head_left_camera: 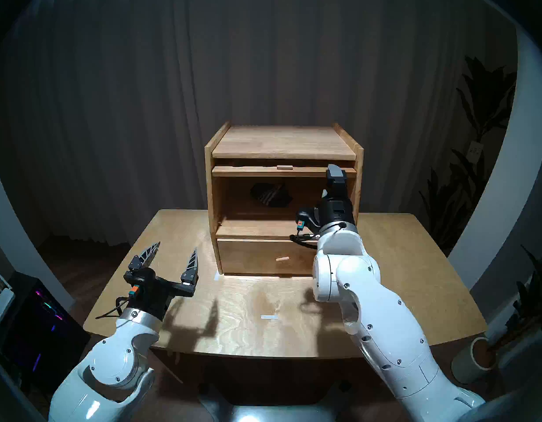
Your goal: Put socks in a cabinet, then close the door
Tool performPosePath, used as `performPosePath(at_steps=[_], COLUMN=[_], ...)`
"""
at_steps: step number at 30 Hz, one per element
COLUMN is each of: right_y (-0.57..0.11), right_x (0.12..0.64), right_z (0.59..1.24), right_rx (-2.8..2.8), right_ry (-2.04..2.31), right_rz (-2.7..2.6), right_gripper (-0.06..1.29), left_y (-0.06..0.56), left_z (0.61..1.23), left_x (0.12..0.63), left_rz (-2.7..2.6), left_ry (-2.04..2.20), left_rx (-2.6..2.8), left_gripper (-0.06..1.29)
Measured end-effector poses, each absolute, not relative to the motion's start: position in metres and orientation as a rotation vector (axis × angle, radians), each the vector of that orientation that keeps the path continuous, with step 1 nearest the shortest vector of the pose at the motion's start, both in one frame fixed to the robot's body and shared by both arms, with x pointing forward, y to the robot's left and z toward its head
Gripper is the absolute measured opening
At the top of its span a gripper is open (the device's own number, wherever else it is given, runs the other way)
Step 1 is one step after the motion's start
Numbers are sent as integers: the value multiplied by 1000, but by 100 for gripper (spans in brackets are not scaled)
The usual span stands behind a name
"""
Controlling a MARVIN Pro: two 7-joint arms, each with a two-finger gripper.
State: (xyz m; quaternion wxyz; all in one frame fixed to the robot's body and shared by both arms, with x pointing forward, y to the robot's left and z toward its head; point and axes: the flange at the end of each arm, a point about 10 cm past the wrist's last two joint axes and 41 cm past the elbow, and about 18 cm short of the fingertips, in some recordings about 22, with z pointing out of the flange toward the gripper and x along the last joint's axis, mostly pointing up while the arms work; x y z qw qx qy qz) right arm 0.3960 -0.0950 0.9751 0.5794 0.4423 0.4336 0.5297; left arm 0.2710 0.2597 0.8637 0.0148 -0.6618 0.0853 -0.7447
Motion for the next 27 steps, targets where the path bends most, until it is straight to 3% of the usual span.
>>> performPosePath(at_steps=[27], right_y=[-112], right_x=[456], right_z=[963], right_rx=[1210], right_ry=[994], right_rz=[1085], right_gripper=[120], left_y=[260], left_z=[864], left_x=[271], left_rz=[-2319], left_ry=[265], left_rx=[-2059], left_gripper=[126])
